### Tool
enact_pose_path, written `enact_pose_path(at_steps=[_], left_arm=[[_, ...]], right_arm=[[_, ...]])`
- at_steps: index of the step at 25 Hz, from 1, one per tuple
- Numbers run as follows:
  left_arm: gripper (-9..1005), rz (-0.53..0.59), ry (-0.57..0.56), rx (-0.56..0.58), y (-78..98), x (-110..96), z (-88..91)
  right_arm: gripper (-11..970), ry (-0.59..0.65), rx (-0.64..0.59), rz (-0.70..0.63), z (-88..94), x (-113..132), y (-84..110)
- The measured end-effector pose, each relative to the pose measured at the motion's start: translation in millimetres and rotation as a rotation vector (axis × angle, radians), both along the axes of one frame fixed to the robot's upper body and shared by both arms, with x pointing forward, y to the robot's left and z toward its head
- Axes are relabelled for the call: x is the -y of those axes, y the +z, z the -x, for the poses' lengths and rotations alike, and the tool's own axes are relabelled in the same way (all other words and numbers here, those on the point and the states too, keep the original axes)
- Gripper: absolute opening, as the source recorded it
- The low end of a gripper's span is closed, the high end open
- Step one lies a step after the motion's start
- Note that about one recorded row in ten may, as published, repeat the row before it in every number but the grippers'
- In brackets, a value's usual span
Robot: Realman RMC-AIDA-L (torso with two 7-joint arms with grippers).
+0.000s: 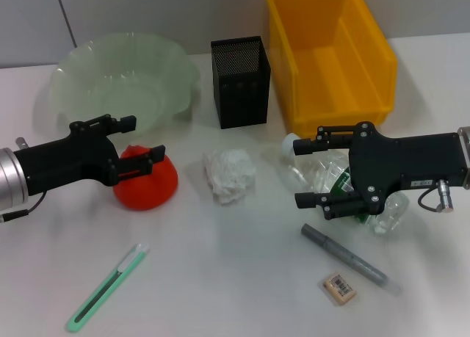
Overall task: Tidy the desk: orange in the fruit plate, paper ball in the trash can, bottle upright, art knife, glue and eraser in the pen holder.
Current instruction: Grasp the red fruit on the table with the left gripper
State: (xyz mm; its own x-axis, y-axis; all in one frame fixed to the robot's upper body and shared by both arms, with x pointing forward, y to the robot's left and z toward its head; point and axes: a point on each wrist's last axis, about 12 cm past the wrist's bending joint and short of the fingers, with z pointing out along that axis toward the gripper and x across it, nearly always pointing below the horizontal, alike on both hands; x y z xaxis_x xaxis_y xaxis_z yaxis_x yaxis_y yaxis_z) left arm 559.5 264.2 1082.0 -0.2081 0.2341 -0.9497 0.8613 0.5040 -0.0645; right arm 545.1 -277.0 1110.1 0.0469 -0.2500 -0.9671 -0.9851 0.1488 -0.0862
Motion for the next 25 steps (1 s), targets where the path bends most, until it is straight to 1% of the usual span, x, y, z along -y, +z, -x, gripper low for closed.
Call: enact_pose_path(at_steps=[1,3,4,11,12,14,15,21,22,25], left_arm=[[797,-0.011,0.023,-0.005,-1.2,0,-2.9],[797,-0.011,0.023,-0.005,-1.2,0,-2.9],[797,-0.034,0.061,-0.027,-3.1,-1,-8.5],[796,-0.04,0.064,-0.04,-3.7,-2,-8.4],[796,-0.047,0.075,-0.05,-4.5,-7,-7.7],[796,-0.047,0.075,-0.05,-4.5,-7,-7.7],[796,-0.085,0.128,-0.088,-12.8,-23,-1.9],[796,-0.125,0.156,-0.115,-19.6,-23,-3.2],[796,-0.147,0.156,-0.135,-23.1,-19,-4.0],[796,-0.153,0.153,-0.14,-24.7,-16,-4.0]], right_arm=[[747,0.0,0.0,0.0,0.0,0,0.0],[748,-0.003,-0.005,0.0,0.2,0,-0.1],[748,-0.004,-0.008,0.0,0.3,1,-0.1],[748,-0.014,-0.01,0.001,0.4,3,0.5],[748,-0.015,-0.01,0.003,0.3,4,0.8],[748,-0.017,-0.01,0.006,0.1,3,1.3],[748,-0.017,-0.008,0.007,0.0,3,1.6],[748,-0.016,-0.006,0.008,-0.3,3,2.0],[747,-0.016,-0.005,0.009,-0.4,3,2.2],[747,-0.016,-0.005,0.009,-0.3,3,2.1]])
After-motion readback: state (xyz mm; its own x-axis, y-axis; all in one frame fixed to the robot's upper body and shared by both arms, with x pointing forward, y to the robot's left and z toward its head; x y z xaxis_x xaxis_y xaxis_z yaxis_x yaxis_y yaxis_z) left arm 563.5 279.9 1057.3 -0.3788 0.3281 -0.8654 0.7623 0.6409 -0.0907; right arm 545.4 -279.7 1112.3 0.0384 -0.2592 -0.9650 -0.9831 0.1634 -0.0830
